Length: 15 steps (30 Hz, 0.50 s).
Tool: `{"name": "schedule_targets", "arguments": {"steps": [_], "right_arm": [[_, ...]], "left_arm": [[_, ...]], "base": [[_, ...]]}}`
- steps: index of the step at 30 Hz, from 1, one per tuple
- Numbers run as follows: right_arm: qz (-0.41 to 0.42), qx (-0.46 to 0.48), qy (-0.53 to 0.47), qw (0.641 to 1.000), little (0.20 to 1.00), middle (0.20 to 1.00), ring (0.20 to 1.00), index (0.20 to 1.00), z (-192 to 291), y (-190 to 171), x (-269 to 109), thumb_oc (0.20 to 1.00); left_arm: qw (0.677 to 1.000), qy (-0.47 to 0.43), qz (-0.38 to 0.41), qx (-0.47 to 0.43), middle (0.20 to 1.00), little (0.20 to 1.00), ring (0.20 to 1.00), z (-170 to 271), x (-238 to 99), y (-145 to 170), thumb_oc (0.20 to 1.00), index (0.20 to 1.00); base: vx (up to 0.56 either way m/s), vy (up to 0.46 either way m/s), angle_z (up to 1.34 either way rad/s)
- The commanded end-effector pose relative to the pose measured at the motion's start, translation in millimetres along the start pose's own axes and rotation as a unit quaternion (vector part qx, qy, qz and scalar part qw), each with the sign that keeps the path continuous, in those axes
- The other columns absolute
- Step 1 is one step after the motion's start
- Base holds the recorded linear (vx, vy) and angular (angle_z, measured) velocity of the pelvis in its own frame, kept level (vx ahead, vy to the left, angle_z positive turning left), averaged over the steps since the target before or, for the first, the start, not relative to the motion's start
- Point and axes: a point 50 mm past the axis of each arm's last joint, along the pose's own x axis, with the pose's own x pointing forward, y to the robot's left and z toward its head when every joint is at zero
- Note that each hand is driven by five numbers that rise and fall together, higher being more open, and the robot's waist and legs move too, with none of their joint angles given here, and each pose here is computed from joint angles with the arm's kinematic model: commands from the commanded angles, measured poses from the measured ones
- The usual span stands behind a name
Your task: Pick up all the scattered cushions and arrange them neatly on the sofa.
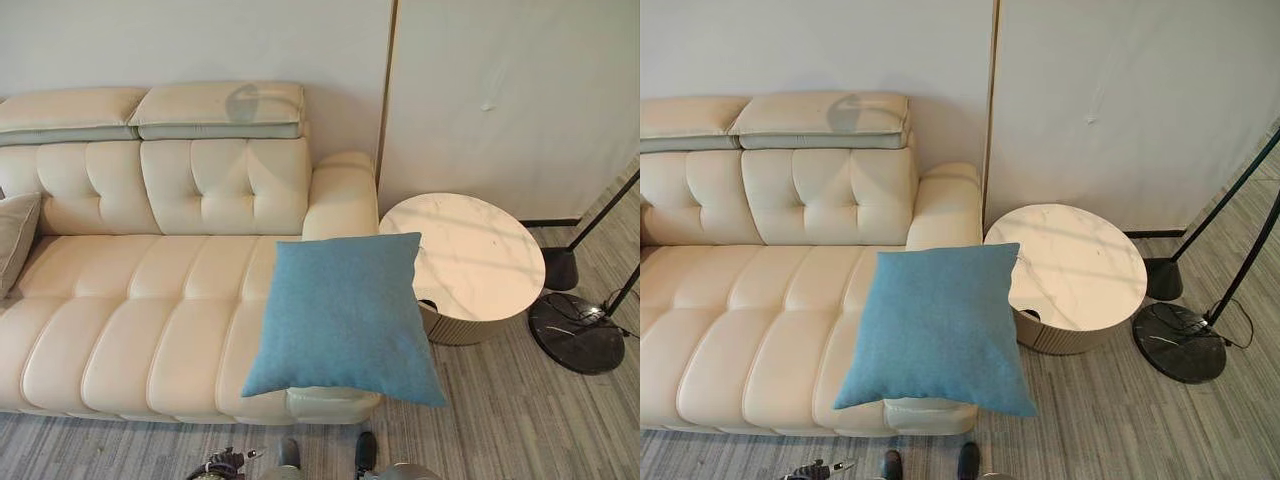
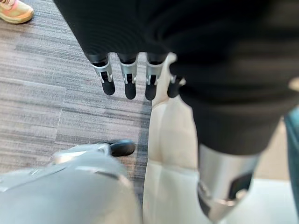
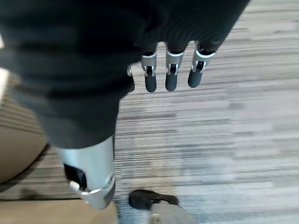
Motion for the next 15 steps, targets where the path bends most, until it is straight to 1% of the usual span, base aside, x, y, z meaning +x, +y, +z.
{"name": "schedule_targets", "arguments": {"steps": [1,2,3,4,5,7,8,9,10,11,13,15], "right_arm": [[-0.035,0.012,0.032,0.999,1.000,1.000,1.000,1.000,-8,-17,1,1.000],[-0.064,0.022,0.045,0.997,1.000,1.000,1.000,1.000,-8,-42,0,1.000],[-0.083,0.027,0.043,0.995,1.000,1.000,1.000,1.000,-3,-59,-1,1.000],[-0.129,0.041,0.018,0.991,1.000,1.000,1.000,1.000,24,-104,-6,1.000],[-0.129,0.041,0.018,0.991,1.000,1.000,1.000,1.000,24,-104,-6,1.000],[-0.170,0.047,-0.026,0.984,1.000,1.000,1.000,1.000,59,-148,-19,1.000],[-0.181,0.044,-0.038,0.982,1.000,1.000,1.000,1.000,68,-158,-24,1.000],[-0.196,0.050,-0.062,0.977,1.000,1.000,1.000,1.000,85,-173,-32,1.000],[-0.218,0.050,-0.103,0.969,1.000,1.000,1.000,1.000,114,-193,-46,1.000],[-0.218,0.050,-0.104,0.969,1.000,1.000,1.000,1.000,114,-193,-46,1.000],[-0.226,0.043,-0.163,0.960,1.000,1.000,1.000,1.000,152,-198,-61,1.000],[-0.220,0.022,-0.228,0.948,1.000,1.000,1.000,1.000,190,-188,-73,1.000]], "left_arm": [[0.999,0.019,0.047,0.020,1.000,1.000,1.000,-11,-1,28,1.000,1.000],[0.997,0.021,0.075,0.019,1.000,1.000,1.000,-6,-1,51,1.000,1.000],[0.995,0.018,0.092,0.015,1.000,1.000,1.000,1,-2,66,1.000,1.000],[0.991,-0.007,0.130,0.020,1.000,1.000,1.000,29,-7,100,1.000,1.000],[0.991,-0.007,0.130,0.020,1.000,1.000,1.000,29,-7,100,1.000,1.000],[0.987,-0.044,0.157,0.010,1.000,1.000,1.000,63,-15,128,1.000,1.000],[0.985,-0.058,0.162,0.006,1.000,1.000,1.000,73,-17,133,1.000,1.000],[0.983,-0.077,0.167,-0.010,1.000,1.000,1.000,87,-21,140,1.000,1.000],[0.977,-0.127,0.162,-0.051,1.000,1.000,1.000,118,-28,146,1.000,1.000],[0.977,-0.127,0.162,-0.052,1.000,1.000,1.000,118,-28,146,1.000,1.000],[0.969,-0.176,0.145,-0.089,1.000,1.000,1.000,148,-34,141,1.000,1.000],[0.963,-0.204,0.123,-0.126,1.000,1.000,1.000,162,-36,132,1.000,1.000]], "base": [[0.10,0.229,-0.07],[0.08,0.216,-0.13],[0.07,0.240,-0.21],[0.03,0.138,-0.13],[0.01,0.134,-0.21],[0.00,0.108,-0.36],[0.01,0.118,-0.37],[0.02,0.133,-0.29],[0.02,0.105,-0.23],[0.02,0.092,-0.17],[0.02,0.066,-0.06],[0.02,0.069,-0.10]]}}
